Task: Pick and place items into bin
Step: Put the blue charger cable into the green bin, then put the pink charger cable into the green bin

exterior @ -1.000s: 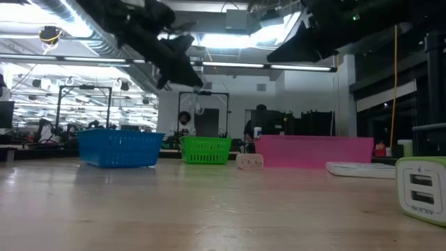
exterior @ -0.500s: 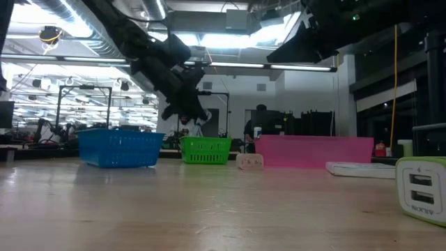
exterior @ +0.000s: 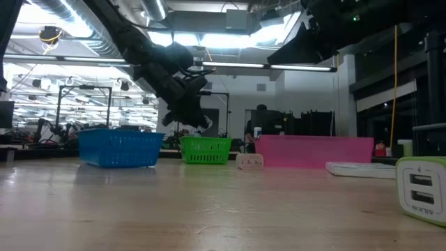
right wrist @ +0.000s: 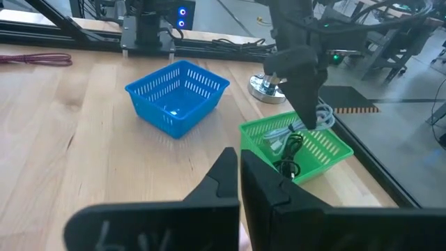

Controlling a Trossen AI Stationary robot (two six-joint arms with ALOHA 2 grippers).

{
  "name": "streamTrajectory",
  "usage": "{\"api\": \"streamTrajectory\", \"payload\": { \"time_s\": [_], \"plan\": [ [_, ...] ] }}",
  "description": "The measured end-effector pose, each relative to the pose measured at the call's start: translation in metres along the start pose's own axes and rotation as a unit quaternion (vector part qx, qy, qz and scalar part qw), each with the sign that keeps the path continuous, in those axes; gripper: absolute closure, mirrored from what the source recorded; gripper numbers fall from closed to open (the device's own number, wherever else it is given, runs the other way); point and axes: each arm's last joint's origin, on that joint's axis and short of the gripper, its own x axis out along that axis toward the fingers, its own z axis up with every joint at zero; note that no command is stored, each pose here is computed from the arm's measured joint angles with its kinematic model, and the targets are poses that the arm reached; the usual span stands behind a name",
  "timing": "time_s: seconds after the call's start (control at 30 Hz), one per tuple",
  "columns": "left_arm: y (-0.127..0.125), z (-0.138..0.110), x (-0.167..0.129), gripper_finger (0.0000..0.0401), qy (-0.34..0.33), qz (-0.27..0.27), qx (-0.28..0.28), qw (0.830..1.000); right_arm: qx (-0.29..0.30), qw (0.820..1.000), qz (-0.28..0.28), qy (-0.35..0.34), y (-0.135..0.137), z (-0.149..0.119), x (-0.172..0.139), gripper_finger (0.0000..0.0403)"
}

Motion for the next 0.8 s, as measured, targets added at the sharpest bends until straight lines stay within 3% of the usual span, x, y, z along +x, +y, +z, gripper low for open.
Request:
{"api": "streamTrajectory", "payload": {
  "time_s": [0.4,0.8],
  "plan": [
    [-0.001,0.004,-0.001,0.0298,-0.018,-0.003,0.025,1.000,0.001,1.000,0.000,0.000,0.000,0.000,0.000,0.0403],
    [-0.010,0.018,-0.018,0.0296,-0.075,-0.015,0.093,0.993,0.001,1.000,0.000,0.001,0.000,0.000,0.000,0.0403]
  ]
}}
